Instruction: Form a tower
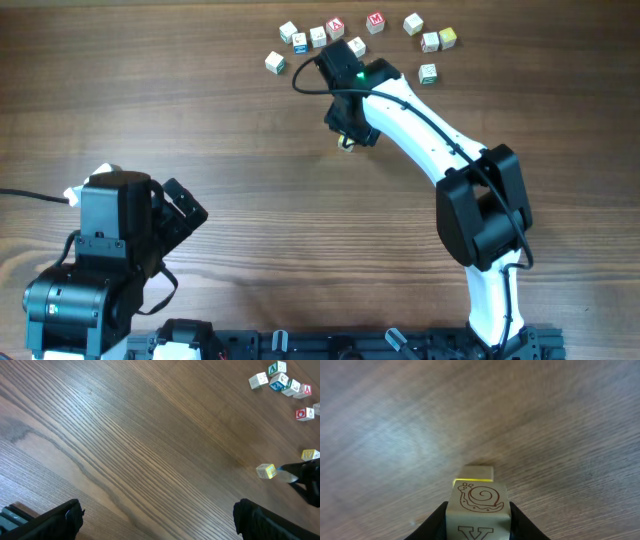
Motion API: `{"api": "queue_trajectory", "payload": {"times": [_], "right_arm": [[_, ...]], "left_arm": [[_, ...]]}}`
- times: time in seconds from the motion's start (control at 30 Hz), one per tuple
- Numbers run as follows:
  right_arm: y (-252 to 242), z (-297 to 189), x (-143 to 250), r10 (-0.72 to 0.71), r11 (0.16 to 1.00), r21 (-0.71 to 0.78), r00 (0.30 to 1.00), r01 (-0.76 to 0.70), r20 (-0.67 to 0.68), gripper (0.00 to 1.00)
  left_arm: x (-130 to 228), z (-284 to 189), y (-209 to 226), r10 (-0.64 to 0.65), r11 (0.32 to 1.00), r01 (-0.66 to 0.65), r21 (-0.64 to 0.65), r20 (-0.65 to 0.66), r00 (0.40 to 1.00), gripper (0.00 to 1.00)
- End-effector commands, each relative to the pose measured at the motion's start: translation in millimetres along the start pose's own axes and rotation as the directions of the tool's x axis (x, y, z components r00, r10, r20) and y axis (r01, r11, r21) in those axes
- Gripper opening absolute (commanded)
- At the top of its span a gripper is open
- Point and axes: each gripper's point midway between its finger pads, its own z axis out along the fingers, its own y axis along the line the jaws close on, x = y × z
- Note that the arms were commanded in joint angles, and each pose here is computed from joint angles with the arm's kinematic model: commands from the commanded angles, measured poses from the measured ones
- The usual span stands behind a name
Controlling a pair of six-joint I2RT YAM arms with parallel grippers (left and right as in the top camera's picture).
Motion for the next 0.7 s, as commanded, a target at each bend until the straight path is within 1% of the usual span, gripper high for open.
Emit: {"api": "queue_trajectory", "payload": {"times": [0.0, 0.1, 0.2, 0.23, 0.27, 0.3, 0.33, 0.37, 0.4, 0.5, 0.53, 0.6, 0.67], "right_arm": [[2, 5, 7, 0.016, 1.0, -0.018, 1.0, -0.016, -0.027, 0.35], [6, 6, 7, 0.016, 0.999, -0.034, 0.999, -0.017, -0.03, 0.36], [3, 15, 10, 0.015, 1.0, -0.014, 0.999, -0.016, -0.043, 0.38], [3, 18, 11, 0.014, 1.0, -0.01, 0.999, -0.015, -0.045, 0.43], [3, 18, 11, 0.015, 1.0, -0.01, 0.999, -0.015, -0.044, 0.53], [4, 18, 10, 0.015, 1.0, -0.016, 0.999, -0.015, -0.041, 0.65], [6, 17, 9, 0.015, 1.0, -0.021, 0.999, -0.015, -0.039, 0.74], [6, 17, 10, 0.015, 1.0, -0.023, 0.999, -0.016, -0.043, 0.92], [7, 17, 11, 0.015, 1.0, -0.026, 0.999, -0.016, -0.049, 1.0], [8, 18, 15, -0.003, 1.0, -0.025, 0.999, 0.002, -0.053, 0.98], [6, 23, 16, -0.018, 1.0, -0.015, 0.998, 0.017, -0.057, 0.94], [3, 33, 20, -0.02, 1.0, 0.005, 0.997, 0.021, -0.07, 0.9], [0, 45, 24, -0.022, 0.999, 0.029, 0.996, 0.024, -0.087, 0.82]], "left_arm": [[0, 1, 1, -0.018, 1.0, 0.018, -0.003, -0.001, 1.0, 1.0], [0, 1, 1, -0.018, 1.0, 0.018, -0.003, -0.001, 1.0, 1.0], [0, 1, 1, -0.018, 1.0, 0.018, -0.004, -0.001, 1.0, 1.0], [0, 1, 1, -0.018, 1.0, 0.018, -0.003, -0.001, 1.0, 1.0], [0, 1, 1, -0.018, 1.0, 0.018, -0.003, -0.001, 1.0, 1.0], [0, 1, 1, -0.018, 1.0, 0.018, -0.003, -0.001, 1.0, 1.0], [0, 1, 1, -0.018, 1.0, 0.018, -0.003, -0.001, 1.0, 1.0], [0, 1, 1, -0.018, 1.0, 0.018, -0.003, -0.001, 1.0, 1.0], [0, 1, 1, -0.018, 1.0, 0.018, -0.004, -0.001, 1.0, 1.0], [0, 1, 1, -0.018, 1.0, 0.018, -0.003, -0.001, 1.0, 1.0], [0, 1, 1, -0.018, 1.0, 0.018, -0.004, -0.001, 1.0, 1.0], [0, 1, 1, -0.018, 1.0, 0.018, -0.003, -0.001, 1.0, 1.0], [0, 1, 1, -0.018, 1.0, 0.018, -0.003, -0.001, 1.0, 1.0]]}}
